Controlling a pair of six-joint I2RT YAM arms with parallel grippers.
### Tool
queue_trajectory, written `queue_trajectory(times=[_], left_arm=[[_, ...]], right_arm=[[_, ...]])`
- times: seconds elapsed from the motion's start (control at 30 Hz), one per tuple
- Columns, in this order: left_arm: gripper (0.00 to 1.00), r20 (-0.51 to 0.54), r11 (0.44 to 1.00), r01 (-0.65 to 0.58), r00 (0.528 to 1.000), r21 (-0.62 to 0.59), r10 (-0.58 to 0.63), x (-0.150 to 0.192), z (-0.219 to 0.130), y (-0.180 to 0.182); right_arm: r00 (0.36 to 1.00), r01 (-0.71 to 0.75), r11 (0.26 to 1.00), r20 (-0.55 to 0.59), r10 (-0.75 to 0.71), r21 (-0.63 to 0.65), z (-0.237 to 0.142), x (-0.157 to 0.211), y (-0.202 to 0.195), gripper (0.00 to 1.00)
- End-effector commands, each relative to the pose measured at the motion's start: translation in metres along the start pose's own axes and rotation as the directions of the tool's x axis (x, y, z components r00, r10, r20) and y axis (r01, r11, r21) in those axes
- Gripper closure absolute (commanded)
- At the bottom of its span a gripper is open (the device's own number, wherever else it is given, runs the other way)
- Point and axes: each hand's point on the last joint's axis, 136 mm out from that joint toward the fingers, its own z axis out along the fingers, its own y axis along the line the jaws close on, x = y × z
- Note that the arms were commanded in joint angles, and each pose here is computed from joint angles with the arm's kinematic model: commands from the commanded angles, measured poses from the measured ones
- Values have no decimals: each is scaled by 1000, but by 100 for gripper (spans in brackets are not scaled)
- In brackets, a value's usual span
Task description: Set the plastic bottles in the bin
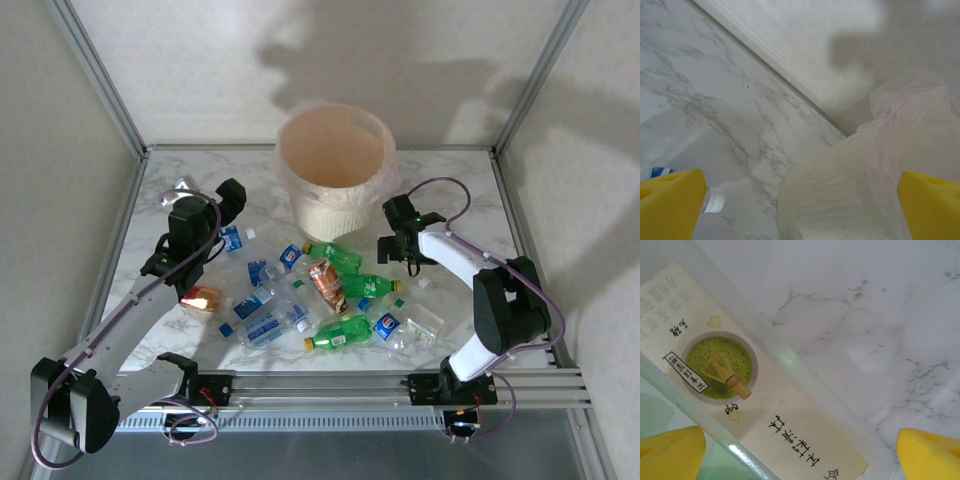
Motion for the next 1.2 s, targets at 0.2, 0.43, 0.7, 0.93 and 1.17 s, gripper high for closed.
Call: queue_trajectory(times=[0.2,0.43,0.7,0.93,1.17], left_arm=[[4,-31,1000,-3,1000,25,4,2,3,-10],[9,-59,999,-6,998,40,8,9,5,-13],[12,-80,999,-10,997,47,13,14,6,-16],[14,-81,999,-11,997,52,15,12,5,-21],[15,-86,998,-6,996,65,11,11,5,-27]], right_arm=[[994,-108,990,20,110,-89,11,-17,-8,3],[993,-114,989,26,117,-90,26,-31,-7,10],[992,-122,989,26,125,-85,41,-31,-8,22],[991,-129,990,30,131,-62,45,-24,-14,33],[987,-142,988,61,145,-52,39,-28,-21,39]])
